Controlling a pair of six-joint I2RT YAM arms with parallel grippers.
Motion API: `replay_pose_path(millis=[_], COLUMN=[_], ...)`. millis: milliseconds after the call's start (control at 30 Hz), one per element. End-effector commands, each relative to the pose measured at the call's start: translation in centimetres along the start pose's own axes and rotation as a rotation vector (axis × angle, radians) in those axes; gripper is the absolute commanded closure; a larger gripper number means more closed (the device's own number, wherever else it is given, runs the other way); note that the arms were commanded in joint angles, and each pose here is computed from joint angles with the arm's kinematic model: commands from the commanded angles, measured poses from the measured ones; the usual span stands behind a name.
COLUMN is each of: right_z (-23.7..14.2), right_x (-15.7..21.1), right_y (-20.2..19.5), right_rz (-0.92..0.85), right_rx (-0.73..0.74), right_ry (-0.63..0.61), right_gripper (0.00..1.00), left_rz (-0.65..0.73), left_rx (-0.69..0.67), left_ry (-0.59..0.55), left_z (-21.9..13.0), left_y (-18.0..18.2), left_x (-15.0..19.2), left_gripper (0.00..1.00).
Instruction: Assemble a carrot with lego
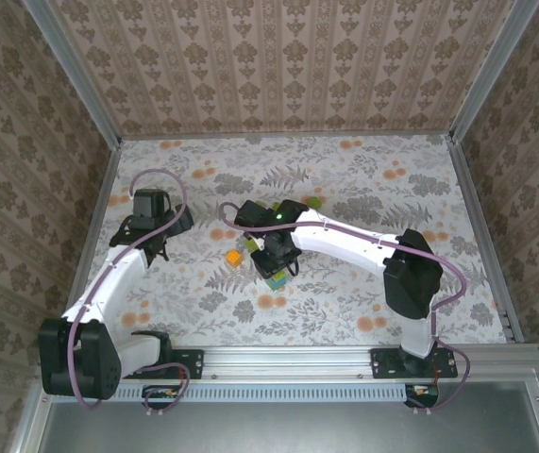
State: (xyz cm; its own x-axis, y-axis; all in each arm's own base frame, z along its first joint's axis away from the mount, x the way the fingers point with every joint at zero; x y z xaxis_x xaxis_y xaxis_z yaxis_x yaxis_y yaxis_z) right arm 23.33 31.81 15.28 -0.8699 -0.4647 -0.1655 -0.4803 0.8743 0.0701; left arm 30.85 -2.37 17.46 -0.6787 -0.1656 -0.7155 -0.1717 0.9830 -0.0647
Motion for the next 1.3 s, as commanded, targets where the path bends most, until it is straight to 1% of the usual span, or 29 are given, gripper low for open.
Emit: replay_pose_path(millis=[0, 533, 1267], right_z=[1.2, -0.3, -0.1], right_x=[0.9, 0.4, -0.2], right_y=[-0.5, -0.6, -0.2], right_rz=[-0.016, -0.004, -0.008], right_rx=[0.040, -0.005, -0.070], right_ry=[0.076, 0.044, 0.061], right_gripper=[0.66, 0.66, 0.65], left_rz=[0.023, 0.023, 0.026], left_rx=[-0.016, -0.012, -0.014], left_ry=[-0.001, -0.004, -0.001], left_z=[-0.5, -0.5, -0.5], left_y=[0.1, 0.0, 0.0], left_x=[-0.5, -0.6, -0.6], left_gripper=[0.01, 0.01, 0.01])
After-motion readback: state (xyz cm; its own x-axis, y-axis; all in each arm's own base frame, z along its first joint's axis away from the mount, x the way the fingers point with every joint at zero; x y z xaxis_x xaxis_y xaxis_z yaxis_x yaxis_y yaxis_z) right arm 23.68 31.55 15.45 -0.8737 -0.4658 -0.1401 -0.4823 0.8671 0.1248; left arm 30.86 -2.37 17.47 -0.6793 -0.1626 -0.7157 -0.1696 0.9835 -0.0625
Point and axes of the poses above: each hand's point on the last joint's axis, 136 mm out from that joint toward the fingers, its own z axis out along the fingers, its own y axis along the line the jaws close on, x = y × z, the point moved 4 cm from there along -z, back along the fingers, and after that the axes turned 6 degrees about z, right-handed, at the moved point
